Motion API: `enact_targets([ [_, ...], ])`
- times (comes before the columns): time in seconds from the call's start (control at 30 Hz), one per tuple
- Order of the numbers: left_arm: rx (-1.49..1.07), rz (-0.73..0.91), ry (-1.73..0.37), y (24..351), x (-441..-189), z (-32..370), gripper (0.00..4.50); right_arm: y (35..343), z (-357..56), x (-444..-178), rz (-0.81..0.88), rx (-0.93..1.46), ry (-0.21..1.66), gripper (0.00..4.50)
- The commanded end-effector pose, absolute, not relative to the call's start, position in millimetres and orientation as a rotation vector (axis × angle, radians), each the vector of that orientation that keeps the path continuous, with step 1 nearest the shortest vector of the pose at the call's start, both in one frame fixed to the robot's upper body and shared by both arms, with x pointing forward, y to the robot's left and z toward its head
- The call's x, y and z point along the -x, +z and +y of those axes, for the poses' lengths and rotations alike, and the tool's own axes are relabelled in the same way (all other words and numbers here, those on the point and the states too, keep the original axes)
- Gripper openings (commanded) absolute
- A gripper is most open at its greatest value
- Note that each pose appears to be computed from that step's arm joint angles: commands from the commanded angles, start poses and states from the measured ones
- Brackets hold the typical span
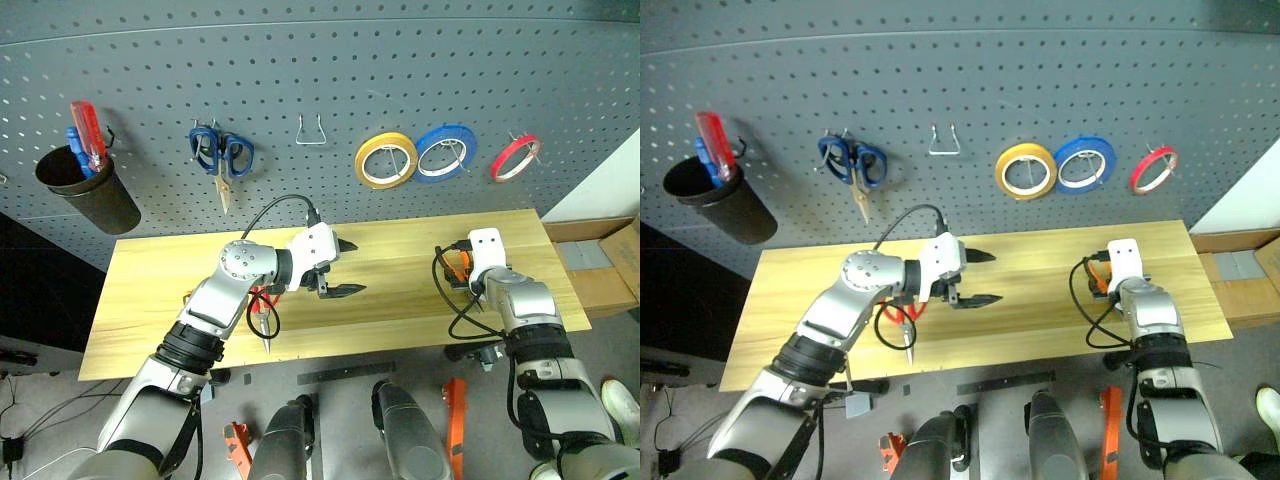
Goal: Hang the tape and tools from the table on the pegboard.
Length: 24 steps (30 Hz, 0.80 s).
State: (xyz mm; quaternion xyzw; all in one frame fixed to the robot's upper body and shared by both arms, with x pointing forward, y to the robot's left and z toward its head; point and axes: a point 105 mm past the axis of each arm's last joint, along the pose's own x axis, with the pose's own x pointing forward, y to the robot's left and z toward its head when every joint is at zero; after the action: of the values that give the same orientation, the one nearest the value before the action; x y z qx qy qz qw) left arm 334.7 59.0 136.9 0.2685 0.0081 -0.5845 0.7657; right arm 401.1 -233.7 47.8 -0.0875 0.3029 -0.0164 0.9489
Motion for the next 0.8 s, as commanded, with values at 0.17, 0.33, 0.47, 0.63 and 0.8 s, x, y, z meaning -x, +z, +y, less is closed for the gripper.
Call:
enact_targets([
  [0.17, -0.595, -0.041, -1.253, 148, -332, 58, 3.92, 37, -239, -409, 0.684, 0.119, -0.016, 4.49],
  [0.33, -0.577, -0.036, -1.248, 148, -332, 59, 3.92, 26, -242, -405, 0.75, 0.041, -0.038, 3.54],
  [0.47, -0.537, -0.034, -1.223, 151, -335, 63, 3.92, 24, -241, -405, 0.765, 0.004, -0.05, 2.24],
  [0.63, -0.435, -0.027, -1.151, 157, -338, 78, 3.92, 41, -233, -412, 0.688, -0.009, -0.042, 1.85],
  [0.8, -0.359, -0.013, -1.038, 161, -338, 107, 3.92, 85, -200, -405, 0.51, 0.056, 0.06, 1.85],
])
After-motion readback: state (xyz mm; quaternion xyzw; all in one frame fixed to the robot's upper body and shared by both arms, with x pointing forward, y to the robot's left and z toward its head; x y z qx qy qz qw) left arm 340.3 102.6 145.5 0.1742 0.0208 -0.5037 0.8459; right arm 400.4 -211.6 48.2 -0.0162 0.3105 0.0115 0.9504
